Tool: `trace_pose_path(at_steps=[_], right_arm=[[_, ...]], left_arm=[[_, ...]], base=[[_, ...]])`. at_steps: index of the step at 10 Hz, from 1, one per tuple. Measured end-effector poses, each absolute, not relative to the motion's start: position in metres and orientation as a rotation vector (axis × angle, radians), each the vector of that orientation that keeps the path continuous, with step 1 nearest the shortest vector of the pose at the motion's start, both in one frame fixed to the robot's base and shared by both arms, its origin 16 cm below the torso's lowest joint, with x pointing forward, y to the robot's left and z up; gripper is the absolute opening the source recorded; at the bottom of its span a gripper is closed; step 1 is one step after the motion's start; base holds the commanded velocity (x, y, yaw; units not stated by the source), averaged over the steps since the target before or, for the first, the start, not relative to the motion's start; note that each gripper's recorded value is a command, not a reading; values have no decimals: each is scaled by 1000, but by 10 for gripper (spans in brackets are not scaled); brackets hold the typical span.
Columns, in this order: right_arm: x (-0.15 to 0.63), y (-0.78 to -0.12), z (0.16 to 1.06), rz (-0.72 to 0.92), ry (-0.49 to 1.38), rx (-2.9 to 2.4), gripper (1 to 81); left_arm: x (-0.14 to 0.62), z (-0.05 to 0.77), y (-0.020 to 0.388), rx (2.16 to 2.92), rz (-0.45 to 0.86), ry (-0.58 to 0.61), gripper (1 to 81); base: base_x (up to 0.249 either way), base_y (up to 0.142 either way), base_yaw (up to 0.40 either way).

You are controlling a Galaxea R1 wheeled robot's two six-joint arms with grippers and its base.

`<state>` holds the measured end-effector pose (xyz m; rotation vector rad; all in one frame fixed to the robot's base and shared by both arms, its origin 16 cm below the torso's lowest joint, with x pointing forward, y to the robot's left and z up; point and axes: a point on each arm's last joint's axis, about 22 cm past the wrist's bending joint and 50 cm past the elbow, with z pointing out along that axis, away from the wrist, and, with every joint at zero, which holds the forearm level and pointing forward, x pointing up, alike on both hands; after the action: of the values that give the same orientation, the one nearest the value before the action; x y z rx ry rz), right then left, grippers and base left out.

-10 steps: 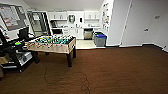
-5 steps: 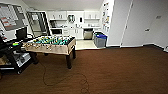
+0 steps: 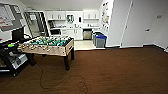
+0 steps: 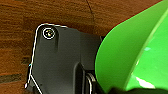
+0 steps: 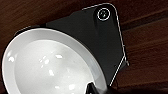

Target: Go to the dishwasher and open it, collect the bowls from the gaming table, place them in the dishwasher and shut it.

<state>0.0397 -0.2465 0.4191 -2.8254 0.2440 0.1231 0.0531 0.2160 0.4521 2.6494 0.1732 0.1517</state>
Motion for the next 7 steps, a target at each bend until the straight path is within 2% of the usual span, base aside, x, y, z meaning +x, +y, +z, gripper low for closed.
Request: trace_pose_path(at_steps=[3, 7], right_arm=[[45, -246, 419, 115, 244, -2827, 10], [39, -247, 419, 127, 244, -2826, 10]], left_arm=[[56, 452, 214, 2645, 155, 173, 10], [53, 452, 214, 2648, 149, 174, 10]], base=[[127, -73, 0], [112, 0, 0]])
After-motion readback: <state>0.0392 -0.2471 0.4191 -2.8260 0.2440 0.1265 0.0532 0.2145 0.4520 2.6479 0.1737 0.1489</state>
